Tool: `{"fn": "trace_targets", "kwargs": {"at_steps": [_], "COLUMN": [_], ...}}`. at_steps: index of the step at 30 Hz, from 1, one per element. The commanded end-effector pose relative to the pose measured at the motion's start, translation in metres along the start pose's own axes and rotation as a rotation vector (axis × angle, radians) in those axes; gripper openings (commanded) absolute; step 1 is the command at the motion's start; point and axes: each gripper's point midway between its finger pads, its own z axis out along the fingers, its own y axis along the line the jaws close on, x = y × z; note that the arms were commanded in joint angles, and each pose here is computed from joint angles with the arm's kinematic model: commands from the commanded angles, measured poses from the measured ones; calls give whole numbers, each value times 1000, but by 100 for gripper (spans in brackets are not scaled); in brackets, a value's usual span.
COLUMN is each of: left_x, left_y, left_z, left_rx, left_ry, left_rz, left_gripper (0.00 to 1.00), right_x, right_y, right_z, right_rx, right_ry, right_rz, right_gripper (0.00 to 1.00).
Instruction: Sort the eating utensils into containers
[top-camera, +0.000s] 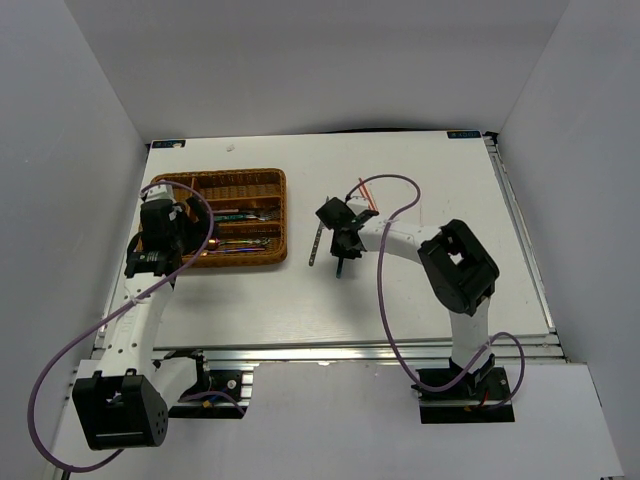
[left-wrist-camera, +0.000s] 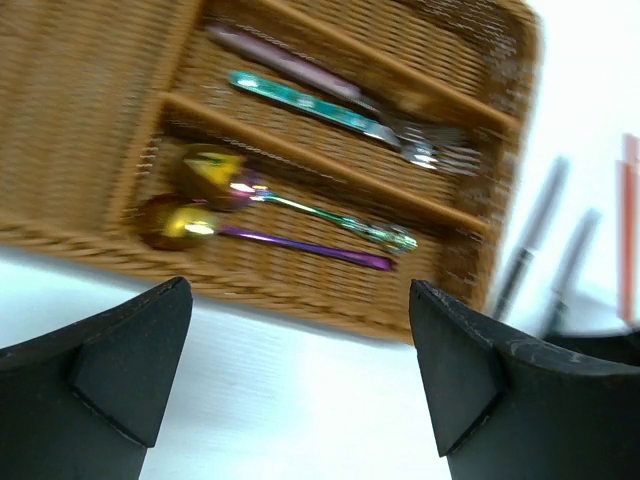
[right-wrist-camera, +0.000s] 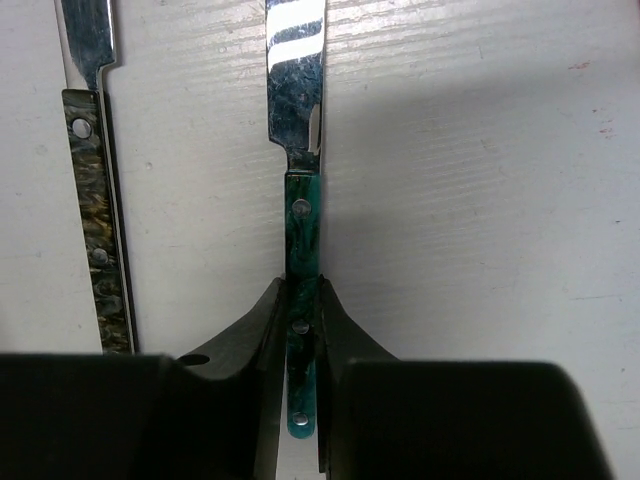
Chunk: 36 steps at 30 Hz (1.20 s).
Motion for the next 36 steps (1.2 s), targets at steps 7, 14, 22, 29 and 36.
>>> {"fn": "trace_targets", "kwargs": {"at_steps": [7, 14, 22, 29, 36], "left_x": [16, 46, 67, 75, 72], "left_y": [-92, -186, -240, -252, -260], "left_z": [-10, -29, -34, -21, -15], "left_rx": [479, 703, 808, 794, 790], "left_ry": [82, 136, 145, 167, 174], "left_rz": [-95, -143, -161, -160, -162], "left_gripper": [98, 98, 86, 69, 39], "right_x": [-9, -20, -19, -13, -6], "right_y": [2, 20, 47, 55, 63], "right_z": [-41, -108, -181, -206, -213], "right_rx": [-140, -375, -662, -745, -780], "right_ry": [-54, -186, -238, -244, -231], "right_rz": [-149, -306, -386, -422, -454], "right_gripper": [0, 0, 0, 0, 0]}}
